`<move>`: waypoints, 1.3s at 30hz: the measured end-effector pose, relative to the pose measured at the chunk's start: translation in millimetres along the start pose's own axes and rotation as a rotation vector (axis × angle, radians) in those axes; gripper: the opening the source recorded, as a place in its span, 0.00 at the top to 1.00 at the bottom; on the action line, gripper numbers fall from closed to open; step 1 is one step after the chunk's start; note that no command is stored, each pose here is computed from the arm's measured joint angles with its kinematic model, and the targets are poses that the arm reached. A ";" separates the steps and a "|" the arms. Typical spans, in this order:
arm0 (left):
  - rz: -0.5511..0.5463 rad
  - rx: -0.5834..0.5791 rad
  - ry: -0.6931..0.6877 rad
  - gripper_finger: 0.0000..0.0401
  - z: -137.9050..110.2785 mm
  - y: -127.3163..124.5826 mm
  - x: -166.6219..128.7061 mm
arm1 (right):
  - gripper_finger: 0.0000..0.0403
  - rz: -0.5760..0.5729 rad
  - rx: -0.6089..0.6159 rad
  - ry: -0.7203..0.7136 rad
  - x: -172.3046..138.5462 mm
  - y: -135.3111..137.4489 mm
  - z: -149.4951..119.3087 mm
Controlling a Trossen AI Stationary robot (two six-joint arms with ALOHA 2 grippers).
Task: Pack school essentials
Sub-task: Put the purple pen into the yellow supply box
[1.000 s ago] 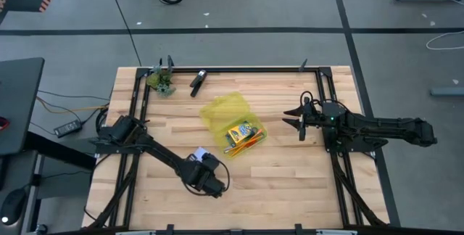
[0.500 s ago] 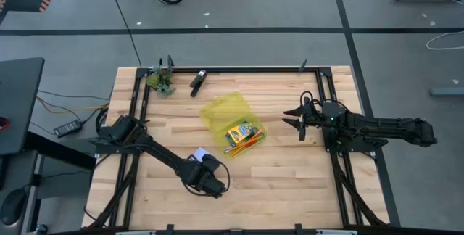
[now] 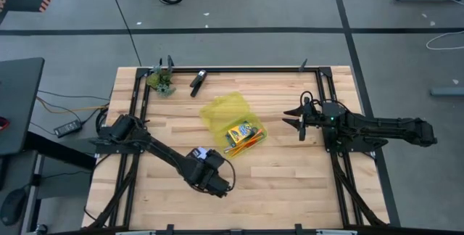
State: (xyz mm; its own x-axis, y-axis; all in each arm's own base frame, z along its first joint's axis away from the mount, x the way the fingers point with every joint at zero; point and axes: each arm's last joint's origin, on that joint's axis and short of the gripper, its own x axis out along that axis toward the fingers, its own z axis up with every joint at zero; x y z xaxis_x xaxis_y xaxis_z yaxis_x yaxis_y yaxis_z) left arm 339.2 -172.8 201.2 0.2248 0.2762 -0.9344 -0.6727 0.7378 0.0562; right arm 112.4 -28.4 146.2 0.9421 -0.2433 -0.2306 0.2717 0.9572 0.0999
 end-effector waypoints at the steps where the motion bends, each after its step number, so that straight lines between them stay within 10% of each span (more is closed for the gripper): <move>1: -0.005 0.010 -0.014 0.92 4.1 -0.4 -1.5 | 0.61 0.000 0.000 0.000 0.0 0.0 0.0; 39: -0.109 0.310 -0.282 0.92 133.8 33.1 37.5 | 0.61 0.000 0.000 0.000 0.0 0.0 0.0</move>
State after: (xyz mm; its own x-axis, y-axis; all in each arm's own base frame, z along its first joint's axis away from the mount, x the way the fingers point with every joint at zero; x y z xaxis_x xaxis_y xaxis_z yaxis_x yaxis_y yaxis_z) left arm 419.7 -55.6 215.1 0.4960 0.3120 -0.8104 -0.4006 0.9102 0.1052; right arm 112.4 -28.4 146.2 0.9422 -0.2432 -0.2306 0.2715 0.9572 0.0999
